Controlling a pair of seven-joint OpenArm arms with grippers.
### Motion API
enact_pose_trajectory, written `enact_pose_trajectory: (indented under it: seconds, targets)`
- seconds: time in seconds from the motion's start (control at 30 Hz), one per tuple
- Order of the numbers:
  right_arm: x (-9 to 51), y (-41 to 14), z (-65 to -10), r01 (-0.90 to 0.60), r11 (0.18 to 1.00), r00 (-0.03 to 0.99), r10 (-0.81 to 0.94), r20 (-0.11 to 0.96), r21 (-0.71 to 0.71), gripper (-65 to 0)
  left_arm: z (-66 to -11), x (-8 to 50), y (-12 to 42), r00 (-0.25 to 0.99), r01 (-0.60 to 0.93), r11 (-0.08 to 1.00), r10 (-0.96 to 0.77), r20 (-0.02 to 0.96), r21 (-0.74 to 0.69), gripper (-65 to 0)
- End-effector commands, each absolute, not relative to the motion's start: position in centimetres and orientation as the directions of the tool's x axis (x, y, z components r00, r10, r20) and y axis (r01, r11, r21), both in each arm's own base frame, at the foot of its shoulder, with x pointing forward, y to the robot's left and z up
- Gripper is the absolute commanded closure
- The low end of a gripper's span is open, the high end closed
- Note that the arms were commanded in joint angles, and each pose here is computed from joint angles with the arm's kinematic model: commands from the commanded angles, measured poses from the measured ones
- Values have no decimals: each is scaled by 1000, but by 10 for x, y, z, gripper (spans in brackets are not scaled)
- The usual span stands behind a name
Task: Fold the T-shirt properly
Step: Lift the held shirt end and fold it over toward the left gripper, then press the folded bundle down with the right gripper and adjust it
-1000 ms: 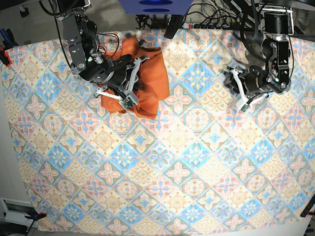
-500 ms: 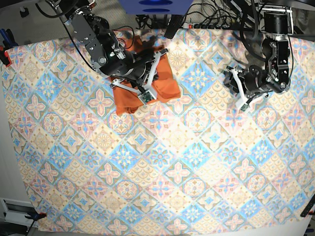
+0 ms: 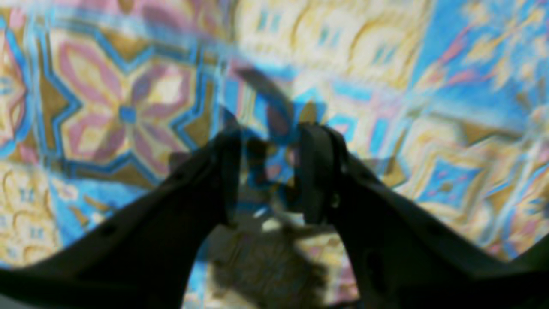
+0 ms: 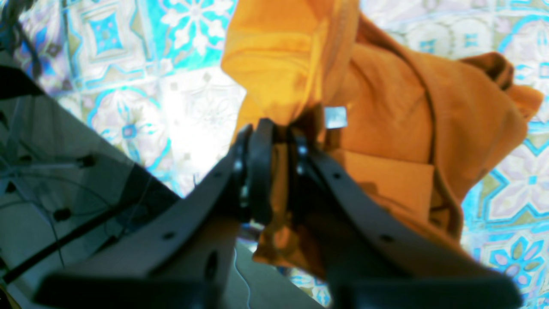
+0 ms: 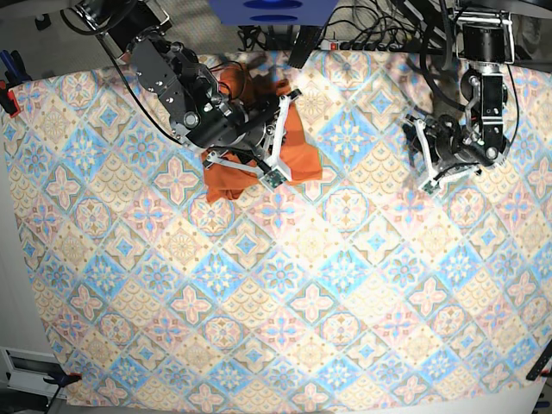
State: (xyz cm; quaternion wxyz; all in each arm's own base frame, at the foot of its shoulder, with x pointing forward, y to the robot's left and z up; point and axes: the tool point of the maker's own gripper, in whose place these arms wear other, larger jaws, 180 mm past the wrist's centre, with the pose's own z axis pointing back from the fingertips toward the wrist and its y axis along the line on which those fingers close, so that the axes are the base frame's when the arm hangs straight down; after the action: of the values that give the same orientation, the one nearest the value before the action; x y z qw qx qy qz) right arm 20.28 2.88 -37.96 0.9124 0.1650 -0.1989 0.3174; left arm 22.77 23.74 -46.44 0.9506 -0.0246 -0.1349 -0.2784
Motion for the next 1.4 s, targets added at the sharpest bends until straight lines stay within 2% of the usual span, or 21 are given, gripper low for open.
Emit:
enact_pose_trajectory:
  seconds: [0.0, 0.2, 0.3, 0.4, 0.53, 0.67, 0.73, 0.93, 1.0, 1.23, 1.37]
  targets:
    - [212, 38, -366, -653, 732, 703, 493, 513, 191, -122, -455, 238, 249, 796, 540, 838, -540, 274, 82, -212]
    - [213, 47, -356, -669, 700, 706, 490, 512, 252, -228, -449, 231, 296, 820, 508, 840, -540, 193, 190, -212]
    - [212, 48, -354, -671, 691, 710, 497, 499, 267, -276, -438, 232, 319, 849, 444, 868, -486, 208, 222, -212]
    - [216, 47, -351, -665, 694, 714, 483, 507, 274, -293, -432, 231, 334, 871, 385, 892, -436, 228, 235, -212]
    - [239, 27, -346, -533, 792, 789, 340, 511, 297, -292, -433, 224, 339, 880, 370, 899, -419, 222, 234, -212]
    - [261, 0, -344, -333, 883, 864, 145, 483, 330, -291, -436, 220, 337, 881, 374, 899, -421, 215, 228, -212]
    - [268, -13, -343, -233, 908, 887, 51, 459, 348, -278, -440, 219, 331, 883, 369, 905, -412, 222, 212, -212]
    - [262, -29, -357, -191, 926, 906, 39, 421, 325, -136, -443, 219, 325, 882, 373, 906, -414, 225, 200, -212]
    - [256, -38, -365, -161, 939, 914, 27, 404, 303, -111, -444, 219, 321, 883, 372, 908, -410, 229, 192, -212]
    - [236, -79, -391, -96, 989, 928, 47, 368, 114, -94, -444, 219, 321, 883, 372, 908, -410, 229, 192, -212]
    - [227, -72, -395, -114, 985, 936, 62, 348, 130, -94, -444, 219, 321, 883, 372, 908, -410, 229, 192, -212]
